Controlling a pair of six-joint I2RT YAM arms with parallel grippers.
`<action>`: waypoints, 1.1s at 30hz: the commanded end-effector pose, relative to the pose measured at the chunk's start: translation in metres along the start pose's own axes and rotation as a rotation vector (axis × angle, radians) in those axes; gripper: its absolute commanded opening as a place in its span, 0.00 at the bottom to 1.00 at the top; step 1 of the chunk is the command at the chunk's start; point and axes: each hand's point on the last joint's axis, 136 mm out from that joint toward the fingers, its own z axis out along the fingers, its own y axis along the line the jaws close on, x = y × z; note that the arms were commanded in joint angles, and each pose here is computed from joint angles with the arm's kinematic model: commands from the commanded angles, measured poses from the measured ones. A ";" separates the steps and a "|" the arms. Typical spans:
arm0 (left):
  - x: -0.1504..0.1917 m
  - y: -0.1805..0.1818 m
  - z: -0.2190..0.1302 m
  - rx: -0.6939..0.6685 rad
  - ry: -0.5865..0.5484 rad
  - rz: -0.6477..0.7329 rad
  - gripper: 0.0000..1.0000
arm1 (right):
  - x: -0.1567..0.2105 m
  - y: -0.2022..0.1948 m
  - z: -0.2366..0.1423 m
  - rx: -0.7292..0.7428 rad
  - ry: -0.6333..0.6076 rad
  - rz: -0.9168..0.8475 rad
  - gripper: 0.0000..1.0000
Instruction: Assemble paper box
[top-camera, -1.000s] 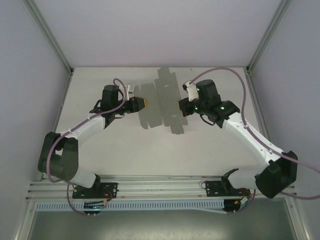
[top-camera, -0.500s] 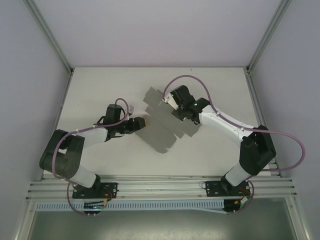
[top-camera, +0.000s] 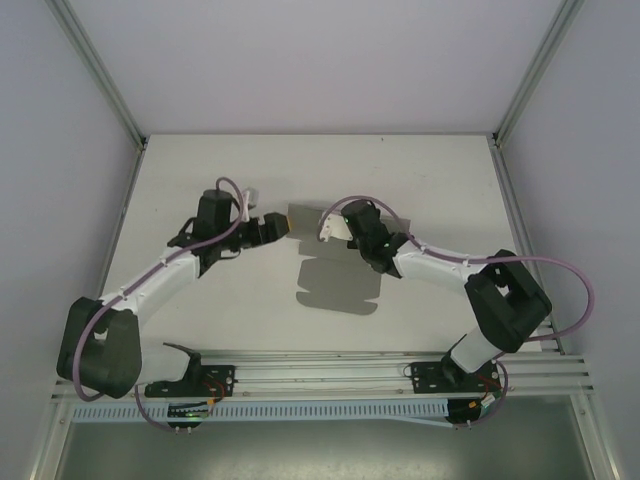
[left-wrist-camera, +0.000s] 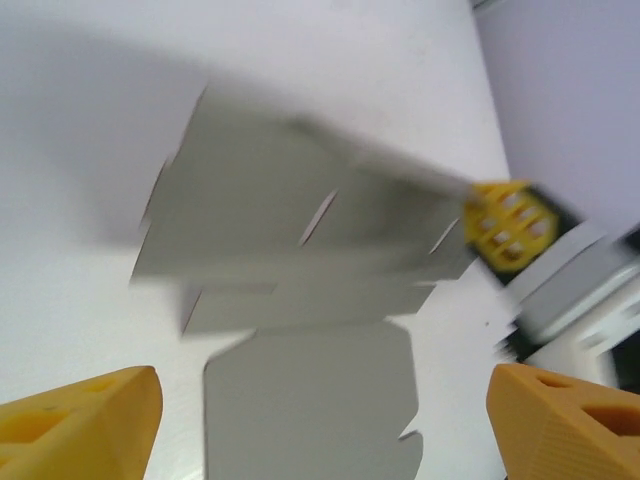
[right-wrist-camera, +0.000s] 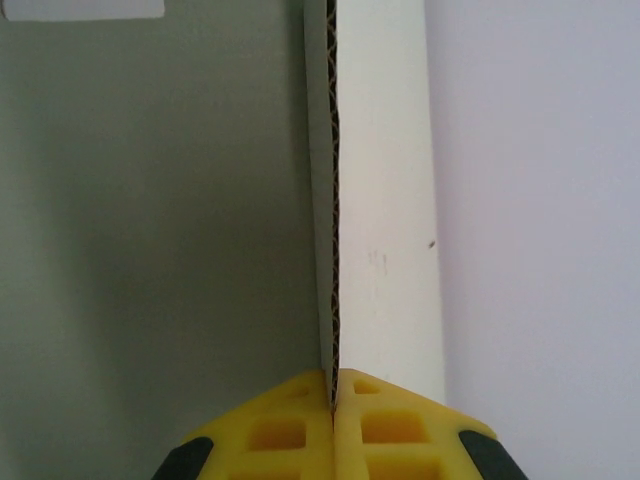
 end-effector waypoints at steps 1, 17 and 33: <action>-0.029 -0.021 0.003 0.011 -0.004 0.068 0.83 | -0.024 -0.032 -0.012 0.166 -0.090 -0.033 0.00; -0.031 -0.038 0.055 0.207 0.170 0.023 0.71 | -0.031 -0.042 -0.023 0.194 -0.107 0.030 0.00; -0.013 -0.052 0.075 0.385 0.230 -0.054 0.63 | -0.044 -0.044 -0.016 0.214 -0.130 0.128 0.00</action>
